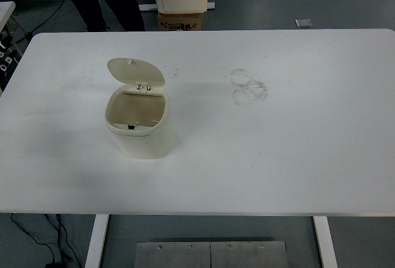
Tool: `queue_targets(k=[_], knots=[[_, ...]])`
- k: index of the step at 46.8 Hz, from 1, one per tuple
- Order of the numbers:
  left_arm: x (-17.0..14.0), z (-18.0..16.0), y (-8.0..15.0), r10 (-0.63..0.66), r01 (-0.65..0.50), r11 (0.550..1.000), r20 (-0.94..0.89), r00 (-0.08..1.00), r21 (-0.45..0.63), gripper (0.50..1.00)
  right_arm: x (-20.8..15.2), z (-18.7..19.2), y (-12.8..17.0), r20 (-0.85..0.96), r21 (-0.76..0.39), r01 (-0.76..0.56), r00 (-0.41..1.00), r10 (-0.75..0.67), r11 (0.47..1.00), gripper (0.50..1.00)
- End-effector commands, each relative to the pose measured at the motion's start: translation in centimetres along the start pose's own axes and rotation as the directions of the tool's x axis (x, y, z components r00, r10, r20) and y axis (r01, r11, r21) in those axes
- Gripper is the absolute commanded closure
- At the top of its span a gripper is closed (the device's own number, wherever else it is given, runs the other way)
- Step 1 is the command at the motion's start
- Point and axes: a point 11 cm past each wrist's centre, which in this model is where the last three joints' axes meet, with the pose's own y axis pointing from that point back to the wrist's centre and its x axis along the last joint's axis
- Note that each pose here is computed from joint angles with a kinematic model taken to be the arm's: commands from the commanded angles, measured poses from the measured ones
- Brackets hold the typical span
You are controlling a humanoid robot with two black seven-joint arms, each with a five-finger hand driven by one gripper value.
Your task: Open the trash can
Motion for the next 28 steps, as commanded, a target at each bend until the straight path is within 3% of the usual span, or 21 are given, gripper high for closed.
queue_targets(k=[1,28], knots=[[0.16,0.14,0.04,0.006,-0.006,1.000,0.001,1.000,-0.003,0.500,0.00,0.00,0.00,0.000,0.000,0.000,1.000,0.000,1.000,0.509],[0.65,0.16,0.32,0.014,-0.014,1.000,0.007,1.000,-0.001,0.500,0.00,0.00,0.00,0.000,0.000,0.000,1.000,0.000,1.000,0.509]])
